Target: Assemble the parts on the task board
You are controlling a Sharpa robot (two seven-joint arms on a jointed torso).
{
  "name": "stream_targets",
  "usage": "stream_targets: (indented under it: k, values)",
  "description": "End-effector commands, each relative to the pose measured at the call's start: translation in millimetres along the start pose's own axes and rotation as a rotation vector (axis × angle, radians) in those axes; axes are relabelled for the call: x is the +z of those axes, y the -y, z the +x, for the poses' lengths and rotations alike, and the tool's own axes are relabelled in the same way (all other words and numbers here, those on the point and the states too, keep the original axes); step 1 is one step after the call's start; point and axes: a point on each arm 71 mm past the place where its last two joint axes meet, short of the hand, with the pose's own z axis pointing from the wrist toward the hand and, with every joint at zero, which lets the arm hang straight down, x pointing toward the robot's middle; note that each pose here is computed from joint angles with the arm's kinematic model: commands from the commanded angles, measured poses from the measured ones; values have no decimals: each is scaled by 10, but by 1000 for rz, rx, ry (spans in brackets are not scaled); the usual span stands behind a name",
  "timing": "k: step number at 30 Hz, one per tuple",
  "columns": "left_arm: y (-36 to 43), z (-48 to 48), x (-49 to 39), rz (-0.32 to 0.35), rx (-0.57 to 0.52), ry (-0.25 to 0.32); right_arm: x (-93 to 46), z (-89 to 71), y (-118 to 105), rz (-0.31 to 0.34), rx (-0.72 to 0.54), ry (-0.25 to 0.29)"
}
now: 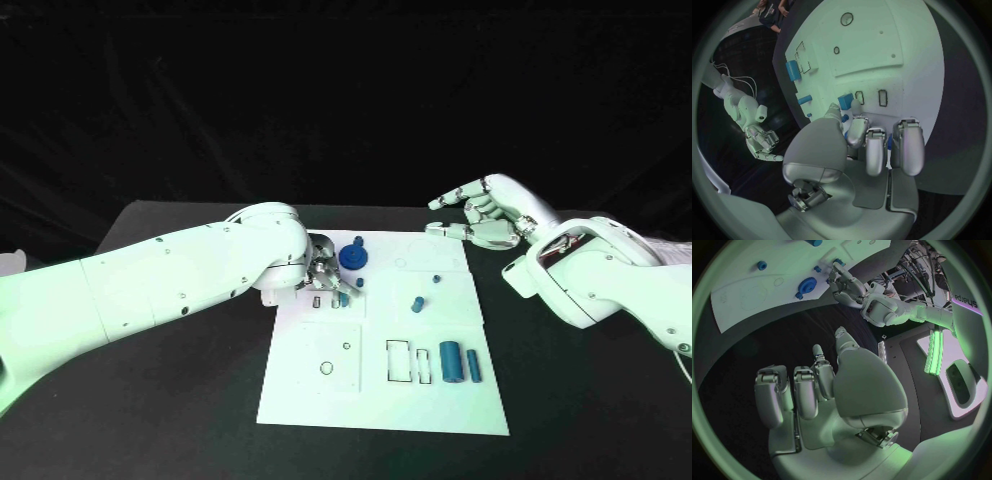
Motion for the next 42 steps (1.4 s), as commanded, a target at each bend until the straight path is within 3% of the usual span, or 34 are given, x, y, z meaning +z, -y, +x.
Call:
stream_targets:
  k: [1, 19, 28, 37, 42]
  values:
    - [15, 15, 1, 3, 10, -19, 3, 17, -7, -8, -5, -15]
    - [10, 39, -18, 21, -34, -33, 11, 27, -5, -8, 0, -18]
    - [6, 44, -68, 46, -73, -4, 16, 34, 3, -7, 5, -16]
    - [-27, 44, -156, 90, -124, 78, 18, 35, 12, -7, 8, -14]
    - [-65, 68, -206, 125, -141, 155, 13, 29, 19, -5, 10, -12]
